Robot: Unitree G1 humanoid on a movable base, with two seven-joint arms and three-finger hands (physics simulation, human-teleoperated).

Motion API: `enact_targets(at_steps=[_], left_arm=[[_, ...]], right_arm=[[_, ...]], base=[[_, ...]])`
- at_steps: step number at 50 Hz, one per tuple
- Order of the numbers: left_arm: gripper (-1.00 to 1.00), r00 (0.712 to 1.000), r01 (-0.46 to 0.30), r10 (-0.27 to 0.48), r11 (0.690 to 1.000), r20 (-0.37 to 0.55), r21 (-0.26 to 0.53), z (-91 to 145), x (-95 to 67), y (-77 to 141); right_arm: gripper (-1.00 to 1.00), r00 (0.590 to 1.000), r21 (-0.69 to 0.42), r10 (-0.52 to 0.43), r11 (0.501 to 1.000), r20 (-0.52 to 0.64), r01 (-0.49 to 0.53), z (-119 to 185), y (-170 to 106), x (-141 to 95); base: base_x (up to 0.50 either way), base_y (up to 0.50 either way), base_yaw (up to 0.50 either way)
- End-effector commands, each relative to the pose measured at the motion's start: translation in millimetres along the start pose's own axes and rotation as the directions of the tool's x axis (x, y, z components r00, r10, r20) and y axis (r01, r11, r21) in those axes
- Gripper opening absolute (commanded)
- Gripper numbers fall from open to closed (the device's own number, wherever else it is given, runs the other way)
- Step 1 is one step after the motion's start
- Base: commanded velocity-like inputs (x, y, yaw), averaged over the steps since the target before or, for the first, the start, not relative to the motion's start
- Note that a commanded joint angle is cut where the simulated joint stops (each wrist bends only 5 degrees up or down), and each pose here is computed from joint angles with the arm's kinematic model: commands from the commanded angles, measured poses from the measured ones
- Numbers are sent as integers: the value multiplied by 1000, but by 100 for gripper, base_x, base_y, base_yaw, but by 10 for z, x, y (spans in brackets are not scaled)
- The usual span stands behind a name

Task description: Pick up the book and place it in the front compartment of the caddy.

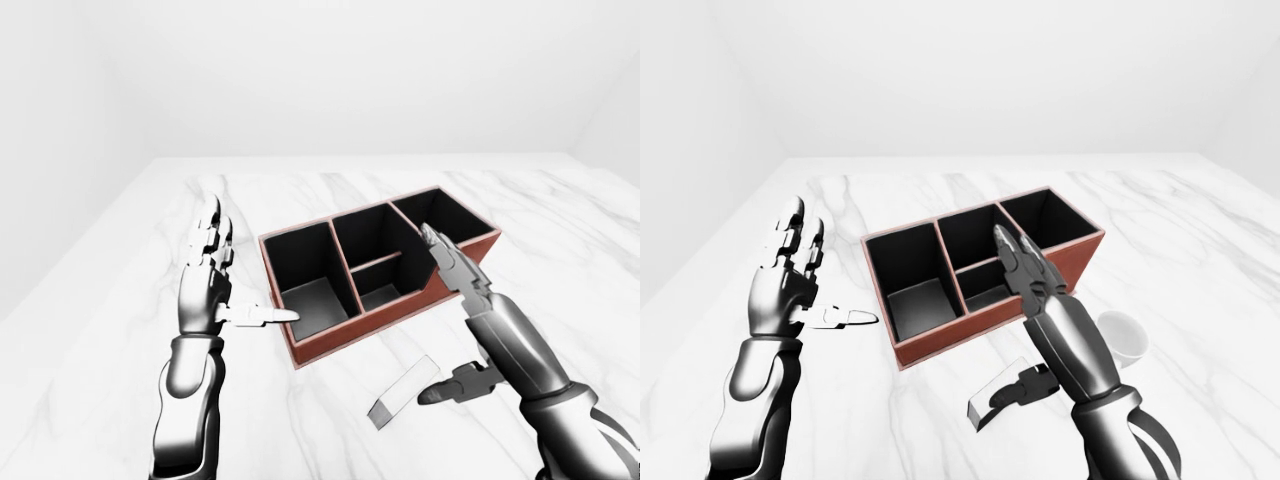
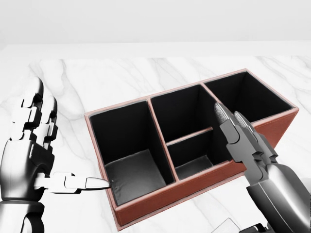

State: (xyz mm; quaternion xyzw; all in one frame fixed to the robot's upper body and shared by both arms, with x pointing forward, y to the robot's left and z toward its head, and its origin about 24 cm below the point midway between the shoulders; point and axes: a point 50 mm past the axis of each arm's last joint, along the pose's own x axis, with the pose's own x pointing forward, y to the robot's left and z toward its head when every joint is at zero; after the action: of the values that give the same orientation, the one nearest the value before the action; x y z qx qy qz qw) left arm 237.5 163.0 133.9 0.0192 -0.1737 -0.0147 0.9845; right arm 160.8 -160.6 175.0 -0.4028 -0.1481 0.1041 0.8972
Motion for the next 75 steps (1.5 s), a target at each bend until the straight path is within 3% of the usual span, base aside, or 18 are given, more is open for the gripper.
enact_targets(at_steps=[1, 28, 75], left_arm=[[100, 1000, 0, 0, 1000, 4, 1, 9, -2, -2], [100, 1000, 1, -1, 1000, -14, 2, -31, -7, -5], [100, 1000, 0, 0, 1000, -17, 2, -37, -7, -5]], right_arm=[[100, 998, 32, 15, 999, -55, -13, -83, 72, -33], [100, 996, 49, 31, 998, -81, -27, -134, 157, -61], [100, 995, -16, 26, 999, -94, -28, -263, 305, -65]], base=[[0, 0, 0], [0, 0, 0], [0, 0, 0]])
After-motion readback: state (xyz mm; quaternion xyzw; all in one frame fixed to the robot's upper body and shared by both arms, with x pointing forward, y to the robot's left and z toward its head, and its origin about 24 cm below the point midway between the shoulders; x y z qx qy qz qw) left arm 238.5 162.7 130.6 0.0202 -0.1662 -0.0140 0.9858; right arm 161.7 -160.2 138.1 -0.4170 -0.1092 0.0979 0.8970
